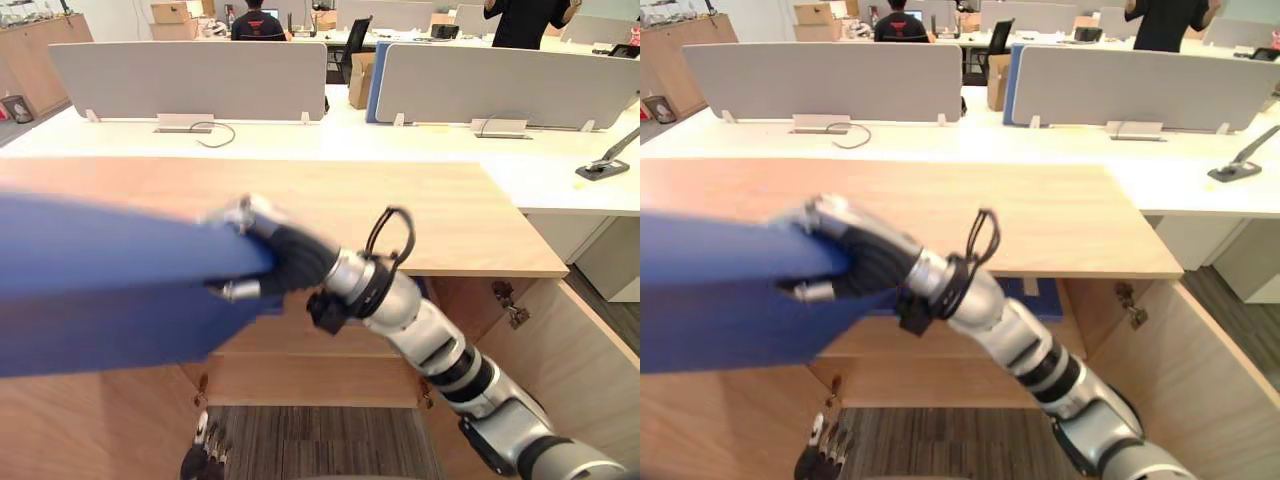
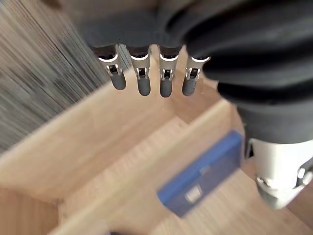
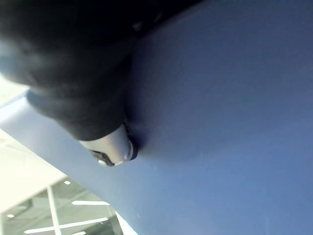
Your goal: Walk over to the cabinet, pick up the folder, carry it to the office cabinet, place the folder inside the office cabinet, then close the office cabinet door
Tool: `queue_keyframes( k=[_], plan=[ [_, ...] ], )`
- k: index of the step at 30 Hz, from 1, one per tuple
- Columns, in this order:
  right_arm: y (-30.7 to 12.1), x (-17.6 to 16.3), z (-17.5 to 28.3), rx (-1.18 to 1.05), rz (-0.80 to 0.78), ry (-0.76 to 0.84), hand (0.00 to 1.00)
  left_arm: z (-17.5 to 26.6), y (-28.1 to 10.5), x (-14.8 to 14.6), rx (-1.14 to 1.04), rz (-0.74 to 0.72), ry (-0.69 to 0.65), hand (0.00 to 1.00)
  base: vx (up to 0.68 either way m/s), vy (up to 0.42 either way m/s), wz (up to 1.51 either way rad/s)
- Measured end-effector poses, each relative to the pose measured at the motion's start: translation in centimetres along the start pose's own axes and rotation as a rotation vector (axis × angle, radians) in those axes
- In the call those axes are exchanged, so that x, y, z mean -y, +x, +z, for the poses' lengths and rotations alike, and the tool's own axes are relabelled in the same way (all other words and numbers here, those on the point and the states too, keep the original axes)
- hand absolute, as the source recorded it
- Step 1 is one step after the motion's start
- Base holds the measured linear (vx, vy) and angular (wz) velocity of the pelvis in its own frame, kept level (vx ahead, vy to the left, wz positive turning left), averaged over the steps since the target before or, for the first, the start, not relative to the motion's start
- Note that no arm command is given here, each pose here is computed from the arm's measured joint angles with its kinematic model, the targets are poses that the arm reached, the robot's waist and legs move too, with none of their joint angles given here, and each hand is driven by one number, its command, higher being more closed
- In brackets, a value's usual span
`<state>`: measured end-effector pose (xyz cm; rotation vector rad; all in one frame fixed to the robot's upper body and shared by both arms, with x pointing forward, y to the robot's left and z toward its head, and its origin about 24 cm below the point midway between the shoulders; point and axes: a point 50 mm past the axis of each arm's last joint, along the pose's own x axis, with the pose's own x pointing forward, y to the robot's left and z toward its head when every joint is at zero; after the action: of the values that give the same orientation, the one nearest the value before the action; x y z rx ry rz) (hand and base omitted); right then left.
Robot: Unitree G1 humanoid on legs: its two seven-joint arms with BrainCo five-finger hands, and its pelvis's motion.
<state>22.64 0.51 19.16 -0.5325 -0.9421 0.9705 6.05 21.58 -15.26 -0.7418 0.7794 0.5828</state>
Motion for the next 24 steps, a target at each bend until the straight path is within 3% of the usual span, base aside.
queue_keyframes(
  k=[5,8,11,14,17,19,20,22,23,24],
  plan=[
    [-6.5,-6.9,-4.9,-0.341,0.336,-0.061,1.00,-1.6,-1.4,-3.4,-0.083,0.149,0.067,0.00,0.00,0.000,0.00],
    [-11.1,-9.5,-6.7,-0.522,0.456,-0.018,1.00,-2.0,-1.7,-4.0,-0.106,0.174,0.083,0.00,0.00,0.000,0.00],
    [-15.9,-12.3,-8.5,-0.740,0.498,0.110,1.00,-2.1,-1.7,-4.0,-0.114,0.185,0.084,0.00,-0.01,-0.001,0.03],
    [-19.3,-14.9,-9.5,-0.884,0.612,0.123,1.00,-2.1,-1.5,-3.7,-0.112,0.176,0.073,0.00,-0.02,0.001,0.05],
    [-20.6,-15.1,-11.7,-1.026,0.578,0.127,1.00,-2.0,-1.1,-2.9,-0.101,0.154,0.058,0.00,-0.03,0.000,0.08],
    [-22.4,-15.3,-12.8,-1.176,0.516,0.164,1.00,-2.0,-0.9,-2.4,-0.098,0.142,0.055,0.00,-0.01,0.001,0.17],
    [-23.5,-14.5,-13.7,-1.288,0.406,0.213,1.00,-2.0,-0.8,-2.3,-0.097,0.144,0.052,0.00,0.00,0.009,0.10],
    [-26.2,-13.1,-14.6,-1.491,-0.037,0.490,1.00,-1.9,-0.7,-2.3,-0.094,0.151,0.052,0.00,0.01,0.013,0.07],
    [-26.7,-12.9,-14.7,-1.522,-0.166,0.566,1.00,-1.9,-0.7,-2.2,-0.093,0.152,0.053,0.00,0.00,0.000,0.00],
    [-27.5,-12.6,-14.8,-1.546,-0.402,0.703,1.00,-1.9,-0.7,-2.2,-0.093,0.153,0.054,0.00,0.00,0.000,0.00]
  ],
)
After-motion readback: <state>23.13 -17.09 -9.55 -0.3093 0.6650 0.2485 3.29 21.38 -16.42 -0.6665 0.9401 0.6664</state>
